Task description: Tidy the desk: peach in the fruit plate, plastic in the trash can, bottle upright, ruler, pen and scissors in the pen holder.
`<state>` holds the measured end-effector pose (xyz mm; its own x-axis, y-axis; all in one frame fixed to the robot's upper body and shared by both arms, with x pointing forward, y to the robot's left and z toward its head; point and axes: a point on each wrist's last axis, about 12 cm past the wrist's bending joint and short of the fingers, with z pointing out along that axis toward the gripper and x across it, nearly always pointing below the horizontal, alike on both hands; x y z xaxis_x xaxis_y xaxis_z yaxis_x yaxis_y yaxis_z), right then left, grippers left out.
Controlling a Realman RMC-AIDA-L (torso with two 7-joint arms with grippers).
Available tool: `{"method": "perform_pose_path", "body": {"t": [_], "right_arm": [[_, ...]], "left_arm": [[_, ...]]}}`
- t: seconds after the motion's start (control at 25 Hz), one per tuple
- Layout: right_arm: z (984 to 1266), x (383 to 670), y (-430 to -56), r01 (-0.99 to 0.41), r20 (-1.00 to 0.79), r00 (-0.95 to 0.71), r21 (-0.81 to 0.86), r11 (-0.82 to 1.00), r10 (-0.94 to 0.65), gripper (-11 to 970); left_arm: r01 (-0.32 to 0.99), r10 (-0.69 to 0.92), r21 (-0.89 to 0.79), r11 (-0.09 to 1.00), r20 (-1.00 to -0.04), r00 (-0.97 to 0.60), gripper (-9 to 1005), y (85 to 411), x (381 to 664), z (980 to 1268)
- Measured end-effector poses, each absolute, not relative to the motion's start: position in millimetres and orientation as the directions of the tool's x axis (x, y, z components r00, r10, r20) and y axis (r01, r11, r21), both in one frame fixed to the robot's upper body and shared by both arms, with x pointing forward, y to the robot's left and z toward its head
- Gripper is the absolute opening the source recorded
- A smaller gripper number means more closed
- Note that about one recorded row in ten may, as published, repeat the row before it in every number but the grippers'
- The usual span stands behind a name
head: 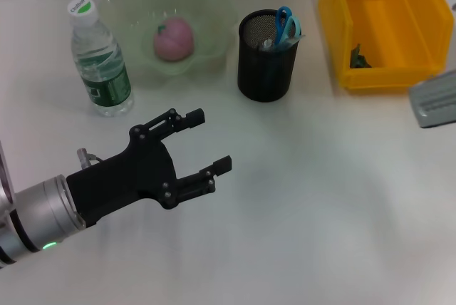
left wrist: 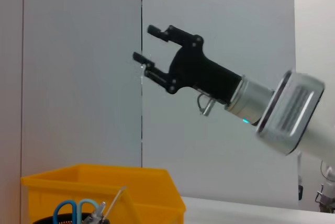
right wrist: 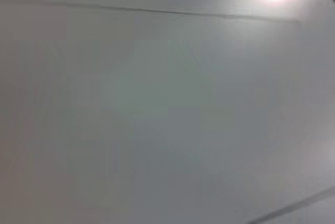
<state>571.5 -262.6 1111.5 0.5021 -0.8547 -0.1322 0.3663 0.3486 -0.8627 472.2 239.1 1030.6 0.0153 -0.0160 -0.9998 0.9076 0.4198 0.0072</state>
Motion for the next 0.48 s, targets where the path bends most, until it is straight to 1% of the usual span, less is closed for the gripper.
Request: {"method": "perform_pose_path", "body": {"t": [0.04,0.08,0.16,0.2,0.24,0.32,0.36,0.4,0.44,0.48], "right_arm": [[1111.2,570.0,-264.7,0.340,-0.199,0.518,-0.845,0.413,-0.832,523],[1111.2,570.0,-264.7,0.340,-0.199,0.518,-0.845,0.413,-0.832,522],[1110.9,568.4,-269.2,0.267,-0.354,0.549,-0.784,0.560,-0.757,522],[1110.0,568.2,-274.4,0.164,-0.530,0.570,-0.675,0.719,-0.628,522],[1110.0,568.2,-274.4,0.164,-0.530,0.570,-0.675,0.719,-0.628,522],[1107.1,568.2,-278.8,0.057,-0.667,0.566,-0.555,0.830,-0.485,523],[1105.2,568.4,-280.2,0.004,-0.723,0.555,-0.492,0.871,-0.411,523],[1101.2,570.0,-281.7,-0.103,-0.820,0.514,-0.351,0.931,-0.253,530],[1101.2,570.0,-281.7,-0.103,-0.820,0.514,-0.351,0.931,-0.253,536],[1097.3,571.8,-281.7,-0.185,-0.878,0.462,-0.230,0.956,-0.122,543]], "left_arm": [[0.908,-0.016,0.007,0.420,-1.000,0.015,797,239.2,472.1,1030.5],[0.908,-0.016,0.007,0.420,-1.000,0.015,797,239.2,472.1,1030.5],[0.908,-0.016,0.004,0.420,-1.000,0.012,797,239.2,472.0,1030.4],[0.907,-0.018,-0.003,0.421,-1.000,0.004,797,239.6,471.7,1030.0],[0.907,-0.018,-0.003,0.421,-1.000,0.004,797,239.6,471.7,1030.0],[0.906,-0.020,-0.012,0.422,-1.000,-0.004,797,241.0,471.1,1029.9],[0.906,-0.024,-0.018,0.422,-1.000,-0.008,797,241.7,470.8,1030.1],[0.906,-0.028,-0.026,0.422,-0.999,-0.015,797,242.9,470.7,1030.7],[0.906,-0.028,-0.026,0.422,-0.999,-0.015,797,242.9,470.7,1030.7],[0.907,-0.029,-0.029,0.421,-0.999,-0.018,797,243.3,470.9,1031.0]]}}
